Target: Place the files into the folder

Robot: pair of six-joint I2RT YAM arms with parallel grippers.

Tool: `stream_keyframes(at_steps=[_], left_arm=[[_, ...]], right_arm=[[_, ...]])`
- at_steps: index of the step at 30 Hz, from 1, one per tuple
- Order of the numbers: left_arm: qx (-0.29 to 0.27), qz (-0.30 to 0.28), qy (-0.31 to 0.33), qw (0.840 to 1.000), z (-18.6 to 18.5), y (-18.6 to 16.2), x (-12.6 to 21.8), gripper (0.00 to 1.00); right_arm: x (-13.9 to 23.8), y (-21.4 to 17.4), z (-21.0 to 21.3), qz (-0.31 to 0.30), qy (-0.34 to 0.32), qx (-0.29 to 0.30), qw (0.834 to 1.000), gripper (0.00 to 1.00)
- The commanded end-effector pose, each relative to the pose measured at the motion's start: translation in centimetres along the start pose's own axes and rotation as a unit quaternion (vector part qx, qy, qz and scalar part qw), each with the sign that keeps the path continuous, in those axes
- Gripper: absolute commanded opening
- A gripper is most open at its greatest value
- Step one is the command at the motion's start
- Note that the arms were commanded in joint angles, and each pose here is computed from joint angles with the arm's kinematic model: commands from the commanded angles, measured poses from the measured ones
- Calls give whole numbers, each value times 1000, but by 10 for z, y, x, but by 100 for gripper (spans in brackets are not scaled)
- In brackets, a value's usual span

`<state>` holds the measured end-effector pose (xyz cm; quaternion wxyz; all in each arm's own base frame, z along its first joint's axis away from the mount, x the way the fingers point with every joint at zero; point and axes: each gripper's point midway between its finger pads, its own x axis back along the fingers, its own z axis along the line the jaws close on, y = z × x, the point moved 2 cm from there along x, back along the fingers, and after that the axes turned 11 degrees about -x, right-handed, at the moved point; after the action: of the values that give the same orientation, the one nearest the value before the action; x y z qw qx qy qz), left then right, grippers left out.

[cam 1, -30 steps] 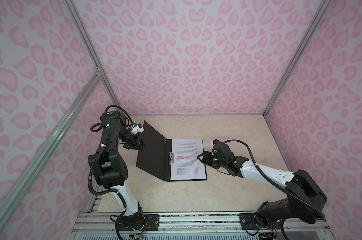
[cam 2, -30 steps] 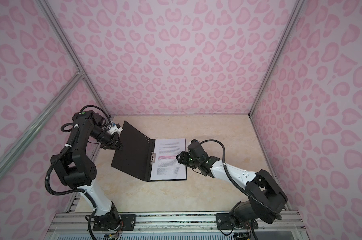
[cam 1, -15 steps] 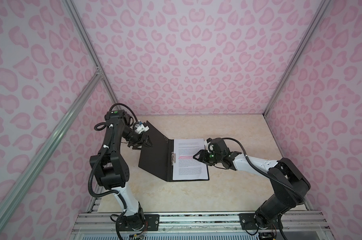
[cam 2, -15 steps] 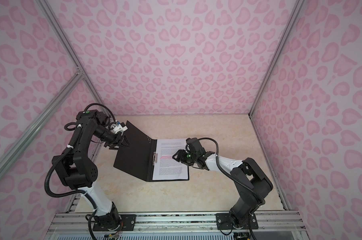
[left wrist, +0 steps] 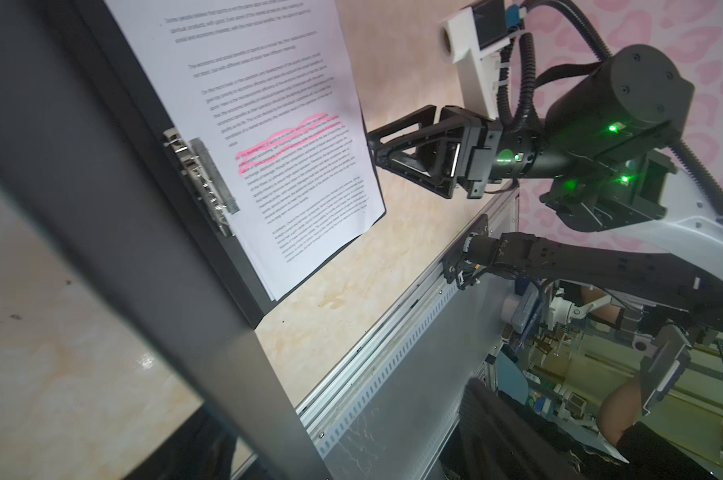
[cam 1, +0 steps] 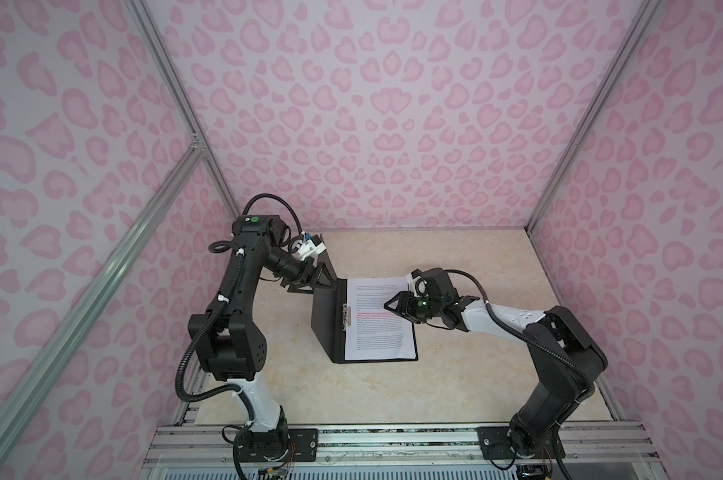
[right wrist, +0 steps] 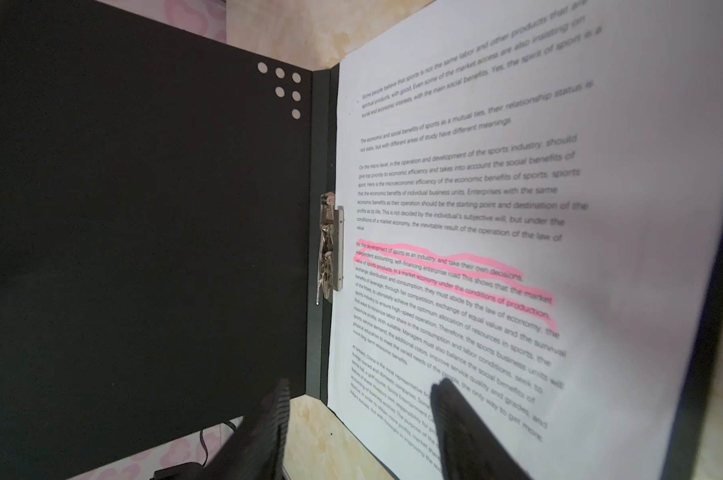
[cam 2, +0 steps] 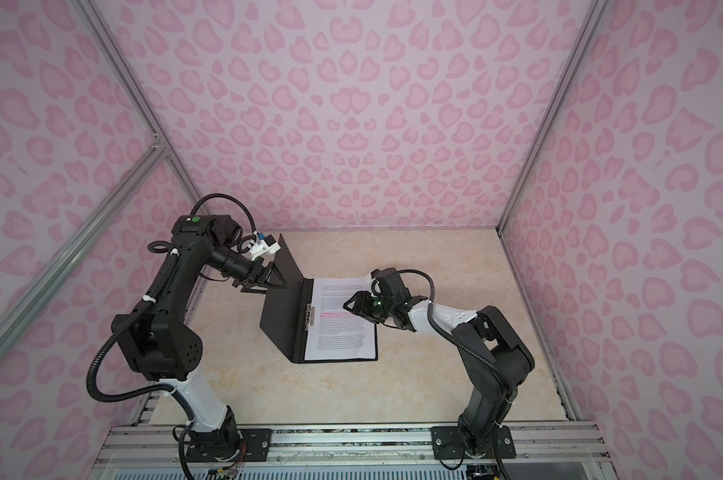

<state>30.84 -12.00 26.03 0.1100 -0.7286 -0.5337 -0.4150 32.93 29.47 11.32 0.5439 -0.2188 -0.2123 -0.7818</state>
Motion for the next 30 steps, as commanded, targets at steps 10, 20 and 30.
stream_keyframes(at_steps=[10,20,30], left_arm=[[-98,-7,-140,985,-78,35,-35,97],[-141,-23,-128,981,-87,48,-29,99],[-141,-38,-113,983,-73,32,-15,99]], right_arm=[[23,4,0,6,65,-32,997,58],[40,8,-2,2,82,-43,996,58],[51,9,1,-1,85,-25,996,58]])
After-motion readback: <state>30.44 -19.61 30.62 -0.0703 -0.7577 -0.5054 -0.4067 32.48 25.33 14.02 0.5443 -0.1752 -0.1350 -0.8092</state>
